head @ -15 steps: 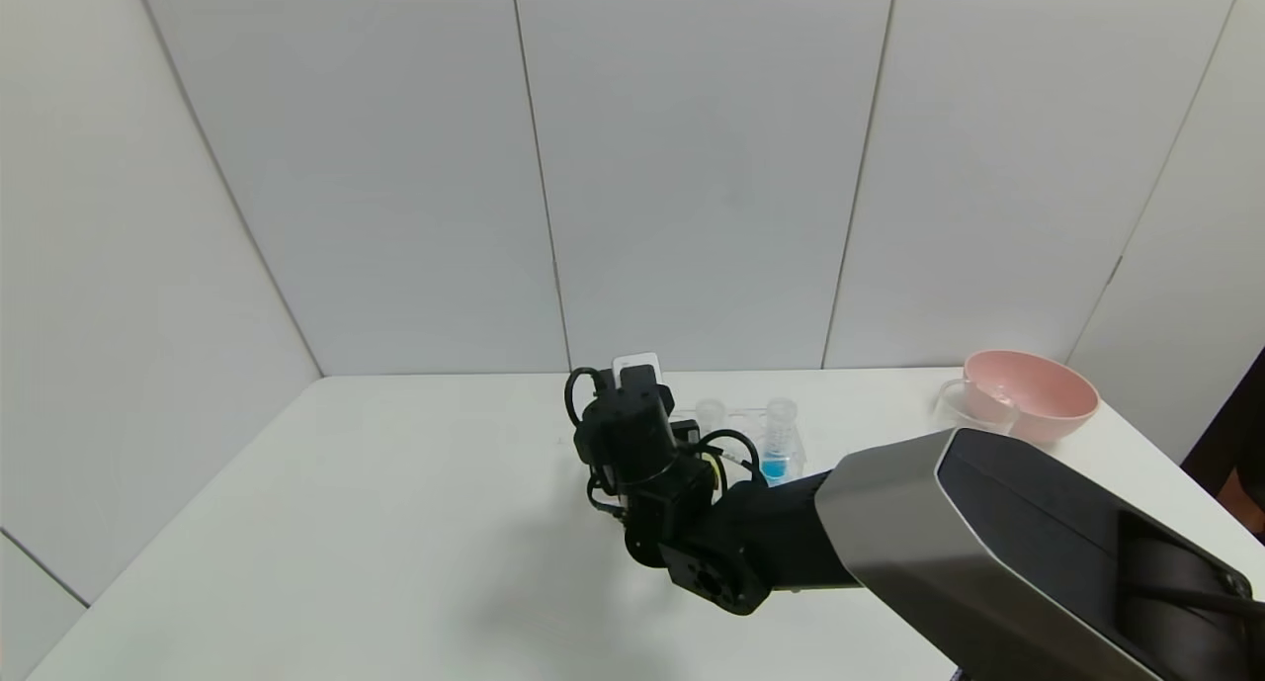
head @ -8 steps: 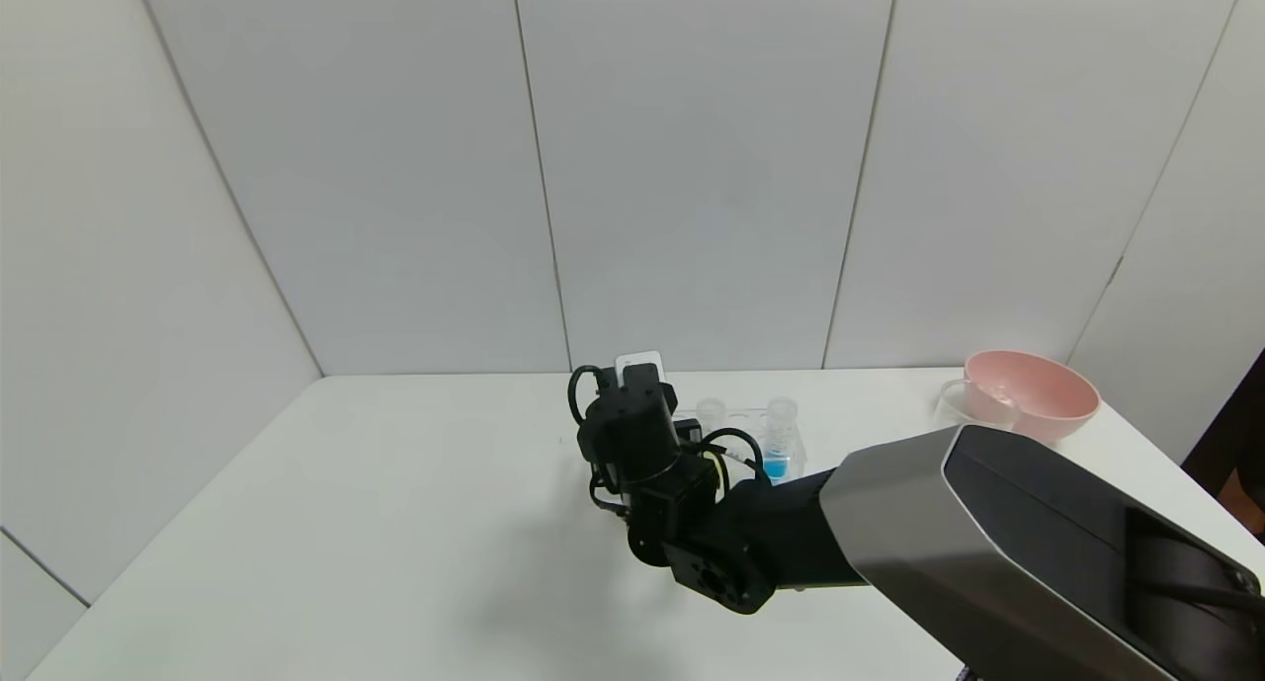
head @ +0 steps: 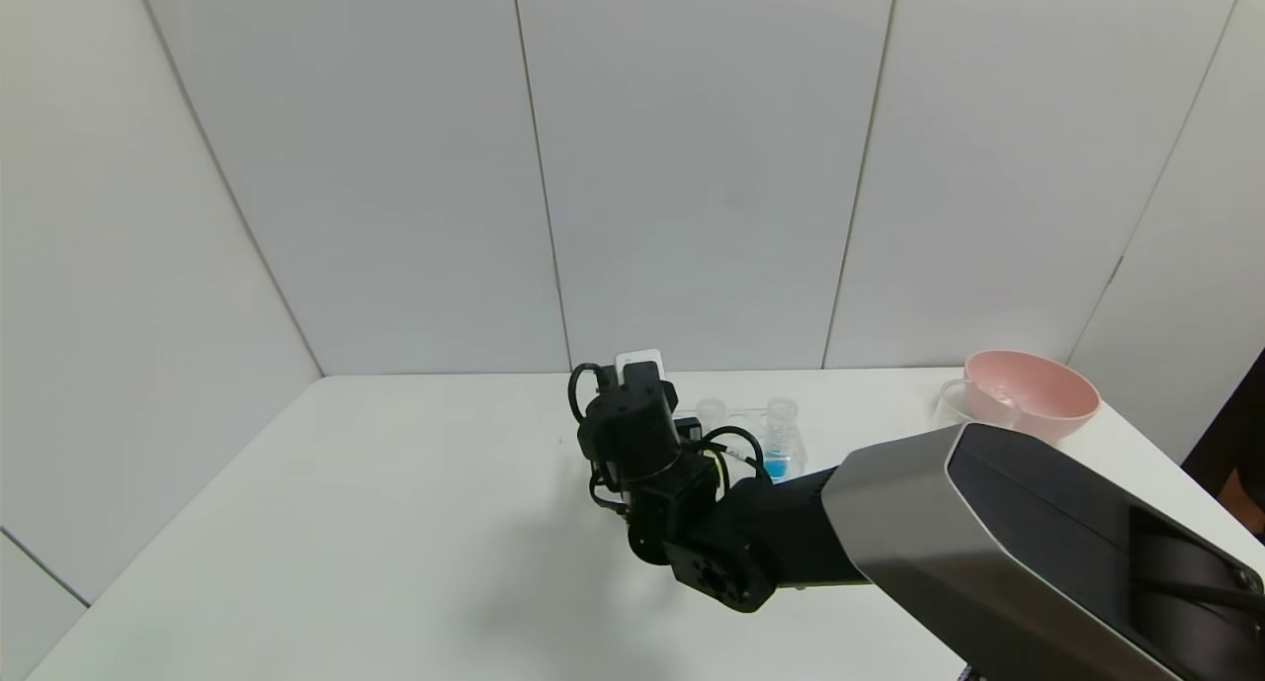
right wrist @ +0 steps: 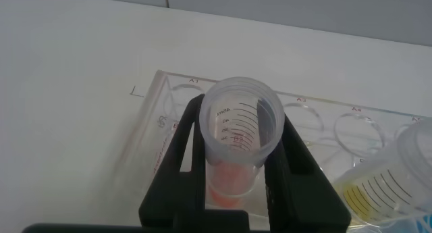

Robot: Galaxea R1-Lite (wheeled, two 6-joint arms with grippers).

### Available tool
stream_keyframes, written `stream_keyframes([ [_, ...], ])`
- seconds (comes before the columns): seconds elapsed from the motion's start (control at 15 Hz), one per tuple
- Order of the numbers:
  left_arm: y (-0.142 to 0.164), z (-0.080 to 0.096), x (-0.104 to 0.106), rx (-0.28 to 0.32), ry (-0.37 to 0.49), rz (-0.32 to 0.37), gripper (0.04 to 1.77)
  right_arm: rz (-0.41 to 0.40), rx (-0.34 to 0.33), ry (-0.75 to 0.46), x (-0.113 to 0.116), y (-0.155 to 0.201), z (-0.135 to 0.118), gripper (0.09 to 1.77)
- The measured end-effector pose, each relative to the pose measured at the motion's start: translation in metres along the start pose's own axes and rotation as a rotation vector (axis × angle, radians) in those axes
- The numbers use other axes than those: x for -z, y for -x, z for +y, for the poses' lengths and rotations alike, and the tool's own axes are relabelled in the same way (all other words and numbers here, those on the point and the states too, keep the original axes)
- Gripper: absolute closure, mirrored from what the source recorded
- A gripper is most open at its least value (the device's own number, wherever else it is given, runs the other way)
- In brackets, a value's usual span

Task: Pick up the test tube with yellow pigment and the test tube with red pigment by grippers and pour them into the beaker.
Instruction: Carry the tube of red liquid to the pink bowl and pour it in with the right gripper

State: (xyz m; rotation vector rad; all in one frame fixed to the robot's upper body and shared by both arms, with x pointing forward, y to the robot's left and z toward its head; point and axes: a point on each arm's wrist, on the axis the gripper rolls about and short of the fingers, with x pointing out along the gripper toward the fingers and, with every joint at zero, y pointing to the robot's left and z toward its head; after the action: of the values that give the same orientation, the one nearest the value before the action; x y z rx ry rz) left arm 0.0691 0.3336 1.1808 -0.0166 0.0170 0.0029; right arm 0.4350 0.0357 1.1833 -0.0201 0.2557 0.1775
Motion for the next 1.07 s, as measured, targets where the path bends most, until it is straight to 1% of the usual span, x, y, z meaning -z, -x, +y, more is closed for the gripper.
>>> stream_keyframes([
  [0.13,0.0,0.0,0.0,0.0,0.0,0.0,0.09,-0.008,-0.004,-0.003,-0.008,0.003,0.0,1.3],
  [0.53,0.0,0.0,0.0,0.0,0.0,0.0,0.09,-0.058,-0.024,0.023,-0.047,0.021,-0.005,1.3],
  [0.73,0.0,0.0,0.0,0.0,0.0,0.0,0.09,-0.063,-0.036,0.025,-0.061,0.035,-0.006,1.3],
  [0.87,0.0,0.0,0.0,0.0,0.0,0.0,0.09,-0.061,-0.041,0.028,-0.067,0.044,-0.009,1.3],
  [1.07,0.0,0.0,0.0,0.0,0.0,0.0,0.09,-0.031,-0.092,0.045,-0.063,0.056,-0.017,1.3],
])
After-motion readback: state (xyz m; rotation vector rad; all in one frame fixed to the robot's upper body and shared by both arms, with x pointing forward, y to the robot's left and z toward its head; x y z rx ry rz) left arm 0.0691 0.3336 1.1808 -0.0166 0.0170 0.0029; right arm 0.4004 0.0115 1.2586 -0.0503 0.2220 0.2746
